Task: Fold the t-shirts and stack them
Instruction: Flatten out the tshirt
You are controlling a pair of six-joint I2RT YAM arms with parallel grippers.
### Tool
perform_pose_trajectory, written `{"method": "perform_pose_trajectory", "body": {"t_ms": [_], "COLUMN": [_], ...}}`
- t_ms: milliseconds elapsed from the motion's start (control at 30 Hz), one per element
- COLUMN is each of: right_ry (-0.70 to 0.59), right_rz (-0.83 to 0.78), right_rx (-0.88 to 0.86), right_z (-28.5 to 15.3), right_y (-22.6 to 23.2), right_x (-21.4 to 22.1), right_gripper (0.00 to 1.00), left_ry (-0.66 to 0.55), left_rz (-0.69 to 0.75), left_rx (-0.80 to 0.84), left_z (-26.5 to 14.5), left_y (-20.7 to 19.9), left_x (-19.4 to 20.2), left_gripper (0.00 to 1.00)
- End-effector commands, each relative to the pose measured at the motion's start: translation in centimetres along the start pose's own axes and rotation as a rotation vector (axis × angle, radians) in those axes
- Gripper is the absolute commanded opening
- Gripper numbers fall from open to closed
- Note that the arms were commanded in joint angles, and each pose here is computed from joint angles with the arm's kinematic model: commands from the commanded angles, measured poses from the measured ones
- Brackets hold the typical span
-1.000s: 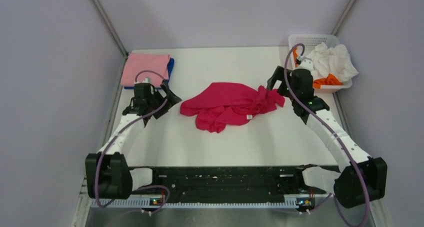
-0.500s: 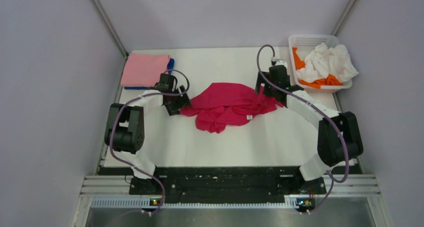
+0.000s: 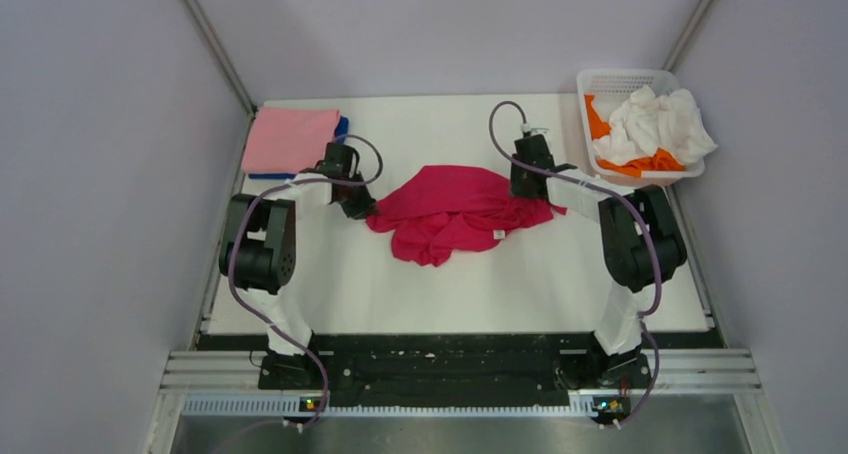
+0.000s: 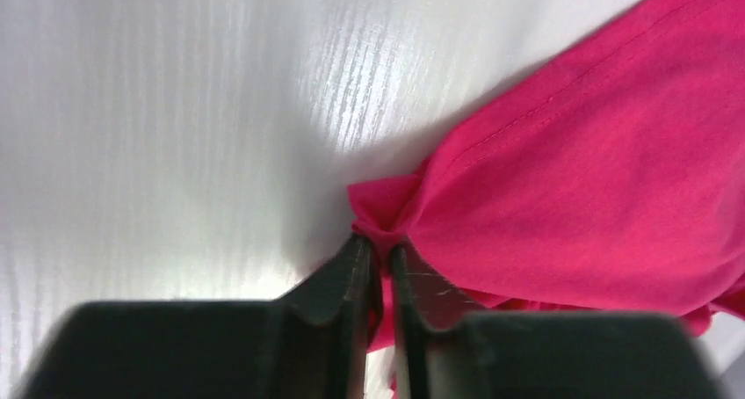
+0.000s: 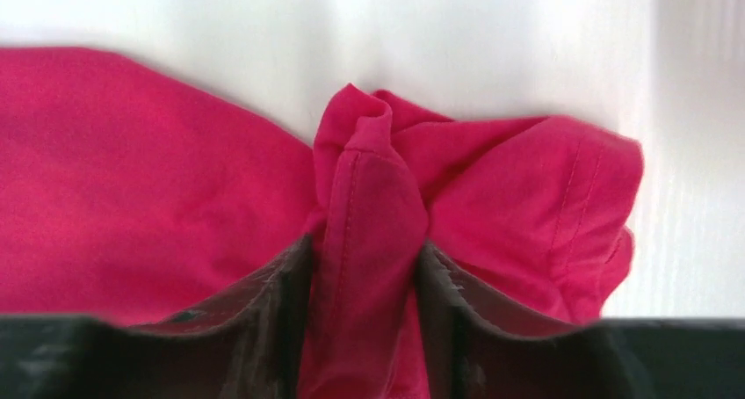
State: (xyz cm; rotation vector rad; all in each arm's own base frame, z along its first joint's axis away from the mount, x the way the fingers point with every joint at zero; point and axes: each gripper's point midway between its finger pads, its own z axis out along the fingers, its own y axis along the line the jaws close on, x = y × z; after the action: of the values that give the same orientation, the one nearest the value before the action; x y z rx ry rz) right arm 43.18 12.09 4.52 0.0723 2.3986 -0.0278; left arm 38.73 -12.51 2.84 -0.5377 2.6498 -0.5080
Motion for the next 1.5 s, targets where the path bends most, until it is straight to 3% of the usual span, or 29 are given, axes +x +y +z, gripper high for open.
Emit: {"method": "perform_pose_trajectory", "body": {"t_ms": [0, 100, 133, 367, 567, 667, 800, 1000, 1100, 1200, 1333, 1467], "right_ry": [-0.120, -0.175, -0.192, -0.388, -0.632, -0.765, -0.918, -1.090, -1.127, -1.117, -1.025, -0.928], "right_rz": [0.051, 0.071, 0.075, 0.127, 0.189, 0.221, 0.233, 0.202, 0.195, 0.189, 0.187, 0.157], "right_rx": [-0.009, -0.011, -0.012, -0.039, -0.140, -0.221, -0.350, -0.461, -0.456, -0.429, -0.312, -0.110], "right_z": [-1.2, -3.0, -3.7, -12.2, -24.6, -31.7, -40.7, -50.3, -52.5, -51.9, -46.5, -38.4], "right_y": [0.5, 0.2, 0.0, -1.7, -3.6, -4.6, -5.5, -6.8, -7.5, -7.6, -7.4, -7.7], "right_x": [-3.3, -4.7, -5.2, -9.9, -14.3, -15.8, -16.6, -16.7, -16.9, -17.3, -18.3, -19.5], "right_gripper": [0.30, 0.03, 0.00, 0.00, 0.00, 0.00, 0.00, 0.00, 0.00, 0.00, 0.00, 0.00], "left_ry": [0.005, -0.038, -0.070, -0.415, -0.832, -1.016, -1.169, -1.352, -1.373, -1.336, -1.226, -1.053], "left_rz": [0.035, 0.050, 0.054, 0.085, 0.066, 0.042, 0.013, -0.059, -0.081, -0.071, -0.081, -0.109], "left_rx": [0.041, 0.056, 0.061, 0.117, 0.206, 0.243, 0.283, 0.325, 0.315, 0.323, 0.256, 0.151], "left_z": [0.5, -0.8, -1.7, -12.5, -27.3, -34.5, -42.6, -50.3, -51.2, -49.9, -44.6, -36.0], "left_y": [-1.5, -2.3, -2.5, -4.8, -5.5, -4.8, -3.8, -1.2, -0.3, -0.8, -1.1, -0.6], "left_x": [0.6, -0.1, -0.5, -5.1, -7.3, -6.9, -5.2, -2.4, -1.7, -1.9, -3.5, -4.8], "left_gripper": [0.02, 0.00, 0.00, 0.00, 0.00, 0.00, 0.00, 0.00, 0.00, 0.00, 0.00, 0.00]}}
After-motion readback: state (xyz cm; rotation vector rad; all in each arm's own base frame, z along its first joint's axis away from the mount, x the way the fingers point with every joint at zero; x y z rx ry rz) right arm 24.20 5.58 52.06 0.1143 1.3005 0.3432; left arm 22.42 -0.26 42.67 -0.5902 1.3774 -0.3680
